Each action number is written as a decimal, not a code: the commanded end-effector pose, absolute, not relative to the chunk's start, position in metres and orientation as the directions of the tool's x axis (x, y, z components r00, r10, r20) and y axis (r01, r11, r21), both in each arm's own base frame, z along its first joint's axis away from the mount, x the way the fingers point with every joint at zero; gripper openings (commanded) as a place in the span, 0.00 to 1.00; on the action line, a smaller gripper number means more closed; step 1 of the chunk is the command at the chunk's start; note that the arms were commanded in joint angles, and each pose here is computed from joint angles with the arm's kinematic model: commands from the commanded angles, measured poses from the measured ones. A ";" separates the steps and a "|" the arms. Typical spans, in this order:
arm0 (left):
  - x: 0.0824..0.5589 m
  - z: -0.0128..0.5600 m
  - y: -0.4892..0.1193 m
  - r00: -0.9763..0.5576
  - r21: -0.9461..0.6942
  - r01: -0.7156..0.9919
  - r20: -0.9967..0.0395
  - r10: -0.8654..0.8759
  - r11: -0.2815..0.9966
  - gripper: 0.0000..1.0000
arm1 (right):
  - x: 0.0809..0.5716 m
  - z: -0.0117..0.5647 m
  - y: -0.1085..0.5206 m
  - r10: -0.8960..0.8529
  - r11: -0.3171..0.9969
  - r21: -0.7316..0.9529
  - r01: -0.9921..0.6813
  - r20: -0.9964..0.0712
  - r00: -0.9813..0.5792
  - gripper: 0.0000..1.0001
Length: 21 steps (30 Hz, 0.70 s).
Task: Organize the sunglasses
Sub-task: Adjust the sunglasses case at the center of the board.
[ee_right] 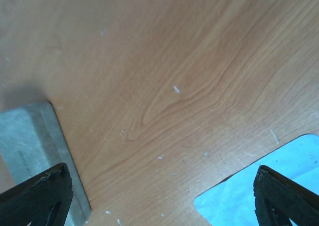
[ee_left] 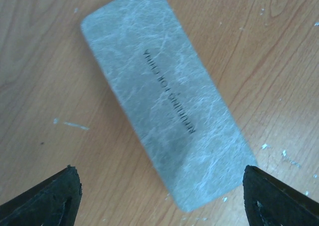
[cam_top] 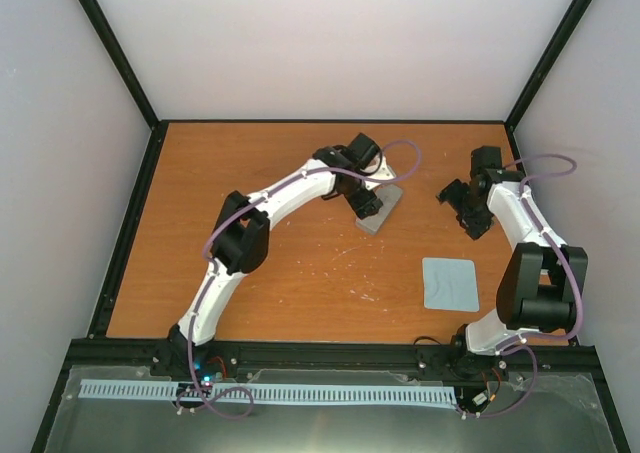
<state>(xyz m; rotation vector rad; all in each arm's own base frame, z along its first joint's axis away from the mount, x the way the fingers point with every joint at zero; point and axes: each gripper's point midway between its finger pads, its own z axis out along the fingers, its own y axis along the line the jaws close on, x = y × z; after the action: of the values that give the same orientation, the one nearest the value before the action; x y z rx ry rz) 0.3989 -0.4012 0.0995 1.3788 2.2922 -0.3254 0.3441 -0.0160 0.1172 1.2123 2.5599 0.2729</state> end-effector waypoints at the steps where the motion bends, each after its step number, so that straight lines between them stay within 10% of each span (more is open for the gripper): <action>1: 0.398 0.101 -0.408 -0.438 0.075 0.853 -0.435 0.786 0.517 0.88 | 0.341 0.104 -0.003 0.736 0.667 0.324 0.671 -0.142 -0.662 0.97; 21: 0.387 0.081 -0.431 -0.479 -0.041 0.860 -0.411 0.776 0.508 0.91 | 0.340 0.096 0.009 0.713 0.674 0.382 0.632 -0.116 -0.691 0.98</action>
<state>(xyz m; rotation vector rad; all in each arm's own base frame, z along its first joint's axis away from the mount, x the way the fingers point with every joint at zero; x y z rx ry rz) 0.3975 -0.4155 0.0615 1.3699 2.4266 -0.2267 0.3427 0.0067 0.0961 1.0762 2.6447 0.4322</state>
